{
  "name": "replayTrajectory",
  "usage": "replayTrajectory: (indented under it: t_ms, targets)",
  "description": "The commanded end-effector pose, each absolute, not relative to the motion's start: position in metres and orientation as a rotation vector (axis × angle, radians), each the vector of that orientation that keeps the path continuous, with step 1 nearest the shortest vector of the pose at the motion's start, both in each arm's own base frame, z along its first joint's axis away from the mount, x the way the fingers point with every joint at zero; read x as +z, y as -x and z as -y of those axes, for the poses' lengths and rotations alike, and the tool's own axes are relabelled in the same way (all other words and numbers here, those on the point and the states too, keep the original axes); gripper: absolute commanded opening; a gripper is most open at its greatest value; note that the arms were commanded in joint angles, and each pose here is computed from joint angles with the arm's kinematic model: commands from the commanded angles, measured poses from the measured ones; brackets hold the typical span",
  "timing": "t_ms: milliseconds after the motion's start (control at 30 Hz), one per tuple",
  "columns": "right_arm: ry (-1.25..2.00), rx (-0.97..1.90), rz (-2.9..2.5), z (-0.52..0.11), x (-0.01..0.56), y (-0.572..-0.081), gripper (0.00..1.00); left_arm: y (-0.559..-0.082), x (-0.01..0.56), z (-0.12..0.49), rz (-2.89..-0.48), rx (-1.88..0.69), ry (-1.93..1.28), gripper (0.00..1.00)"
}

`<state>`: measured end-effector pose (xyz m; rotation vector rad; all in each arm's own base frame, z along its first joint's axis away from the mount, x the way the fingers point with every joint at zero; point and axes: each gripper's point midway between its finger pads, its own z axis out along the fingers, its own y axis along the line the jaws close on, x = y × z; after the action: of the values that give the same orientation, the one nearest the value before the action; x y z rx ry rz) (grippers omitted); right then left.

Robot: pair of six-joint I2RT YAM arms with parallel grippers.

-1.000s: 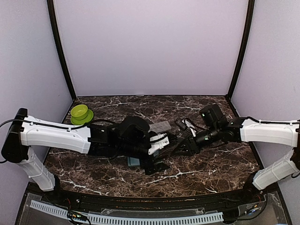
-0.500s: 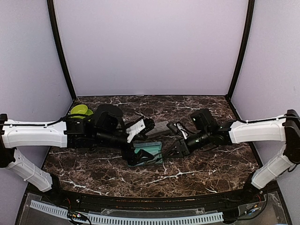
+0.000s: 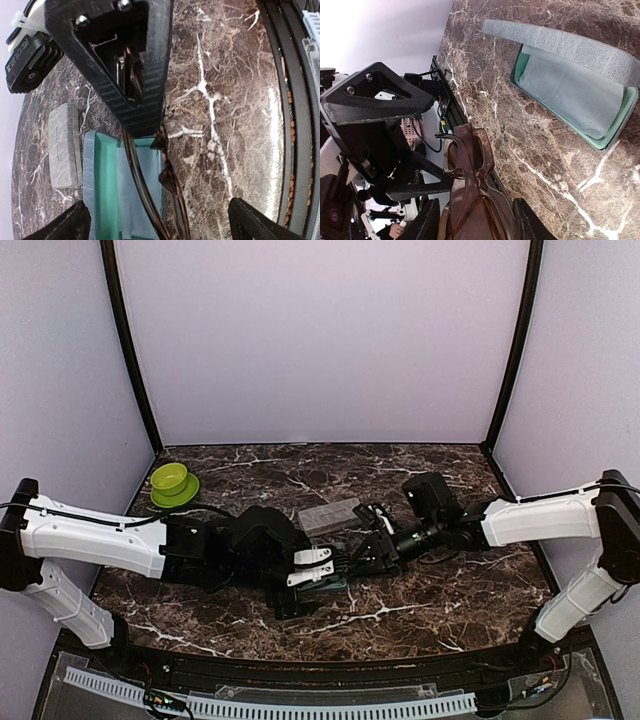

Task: Organize the sunglasses
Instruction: Pass from the right arm to the left

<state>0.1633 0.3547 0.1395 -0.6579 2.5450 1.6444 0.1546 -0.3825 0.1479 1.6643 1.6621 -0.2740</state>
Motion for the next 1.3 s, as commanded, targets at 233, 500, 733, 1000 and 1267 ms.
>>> replayTrajectory:
  t_ms: [233, 500, 733, 1000, 1267]
  targets:
    - [0.611, 1.763, -2.617, -0.358, 0.150, -0.153, 0.09, -0.155, 0.142, 0.369, -1.424, 0.095, -1.752, 0.99]
    - [0.628, 1.743, -2.647, -0.357, 0.150, -0.152, 0.09, -0.146, 0.148, 0.383, -1.369, 0.026, -1.731, 0.99]
    - [0.655, 1.712, -2.629, -0.355, 0.147, -0.154, 0.10, -0.149, 0.143, 0.387, -1.507, -0.098, -1.653, 0.99]
    - [0.668, 1.566, -2.589, -0.352, 0.147, -0.168, 0.10, -0.165, 0.170, 0.407, -1.720, -0.374, -1.457, 0.93]
    - [0.646, 1.575, -2.569, -0.352, 0.151, -0.169, 0.10, -0.161, 0.138, 0.429, -1.916, -0.421, -1.477, 0.88]
